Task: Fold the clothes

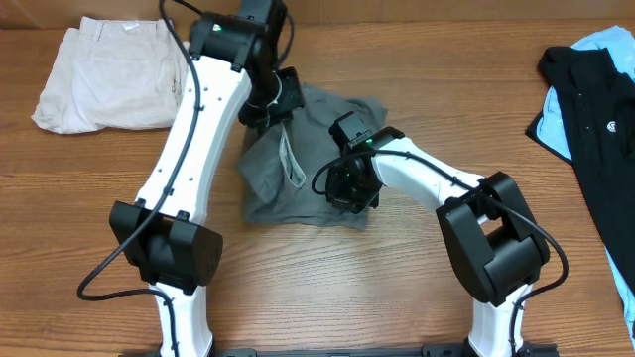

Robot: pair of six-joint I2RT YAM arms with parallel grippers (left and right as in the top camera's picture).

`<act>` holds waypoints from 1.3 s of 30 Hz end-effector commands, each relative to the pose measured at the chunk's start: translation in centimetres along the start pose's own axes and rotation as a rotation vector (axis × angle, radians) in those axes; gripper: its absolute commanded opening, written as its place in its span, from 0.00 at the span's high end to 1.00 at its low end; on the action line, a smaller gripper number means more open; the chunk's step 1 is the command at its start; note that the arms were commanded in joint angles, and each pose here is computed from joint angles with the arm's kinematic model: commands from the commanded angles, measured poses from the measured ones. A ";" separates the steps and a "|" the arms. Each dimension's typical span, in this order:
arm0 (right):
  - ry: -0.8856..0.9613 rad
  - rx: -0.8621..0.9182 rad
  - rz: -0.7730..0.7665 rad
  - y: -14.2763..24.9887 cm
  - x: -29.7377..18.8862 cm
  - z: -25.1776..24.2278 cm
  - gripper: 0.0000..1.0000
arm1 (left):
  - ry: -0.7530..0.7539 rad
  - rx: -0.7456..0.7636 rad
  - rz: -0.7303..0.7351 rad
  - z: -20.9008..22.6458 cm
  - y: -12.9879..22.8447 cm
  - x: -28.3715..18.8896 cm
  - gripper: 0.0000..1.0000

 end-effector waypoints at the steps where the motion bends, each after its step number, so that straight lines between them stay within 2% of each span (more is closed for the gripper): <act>1: 0.063 0.032 0.017 -0.9 0.9 -2.1 0.93 | 0.012 0.018 -0.057 -1.6 0.7 -1.3 0.94; 6: 0.029 -0.020 0.054 -1.4 0.3 -3.0 0.90 | 0.007 0.028 -0.045 -2.0 0.9 -0.6 0.93; 10: 0.043 -0.015 0.044 -1.7 0.1 -3.6 0.87 | 0.002 0.048 -0.011 -3.0 1.0 1.1 0.85; 13: 0.051 -0.014 0.055 -1.9 -0.1 -4.3 0.87 | 0.025 0.085 0.043 -4.8 1.4 3.9 0.90; 17: 0.113 0.022 0.055 -2.8 -2.0 -5.5 0.87 | 0.044 0.129 0.056 -6.7 1.7 6.6 0.88; 20: 0.188 0.061 0.034 -4.3 -5.5 -6.4 0.74 | 0.047 0.146 0.064 -7.4 1.7 8.2 0.79; 22: 0.207 0.068 0.012 -5.3 -8.3 -6.6 0.48 | 0.044 0.147 0.080 -7.6 1.7 9.2 0.78; 23: 0.230 0.084 -0.012 -5.8 -10.2 -6.9 0.36 | 0.047 0.149 0.095 -7.6 1.7 9.8 0.69; 25: 0.240 0.108 -0.054 -6.5 -13.0 -7.2 0.20 | 0.072 0.180 0.113 -7.9 1.7 10.4 0.55; 26: 0.225 0.133 -0.094 -7.1 -15.6 -7.6 0.13 | 0.090 0.196 0.115 -8.1 1.6 10.8 0.34; 27: 0.202 0.132 -0.129 -7.4 -18.0 -8.0 0.11 | 0.111 0.217 0.110 -8.3 1.5 10.8 0.13; 29: 0.170 0.122 -0.151 -7.5 -20.3 -8.3 0.06 | 0.155 0.251 0.101 -8.8 1.4 10.6 0.00; 31: 0.109 0.086 -0.147 -7.3 -21.9 -8.6 0.04 | 0.187 0.255 0.092 -8.9 1.1 10.2 0.00; 34: 0.072 0.057 -0.129 -7.3 -21.8 -8.7 0.03 | 0.194 0.224 0.074 -7.7 0.1 8.7 0.00; 38: 0.068 0.044 -0.127 -7.3 -21.7 -8.3 0.04 | 0.169 0.139 0.053 -3.1 -2.1 5.0 0.00; 39: 0.051 0.031 -0.121 -7.3 -21.4 -7.8 0.09 | 0.143 0.113 0.081 -1.2 -2.4 4.5 0.01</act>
Point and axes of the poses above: each gripper's point midway between its finger pads, its own x axis out along the fingers, its own z axis along the line the jaws close on, y = z × x, the point moved 10 cm from there along -x, back along the fingers, and after that the axes turned 1 degree about x, right-handed, at the moved point
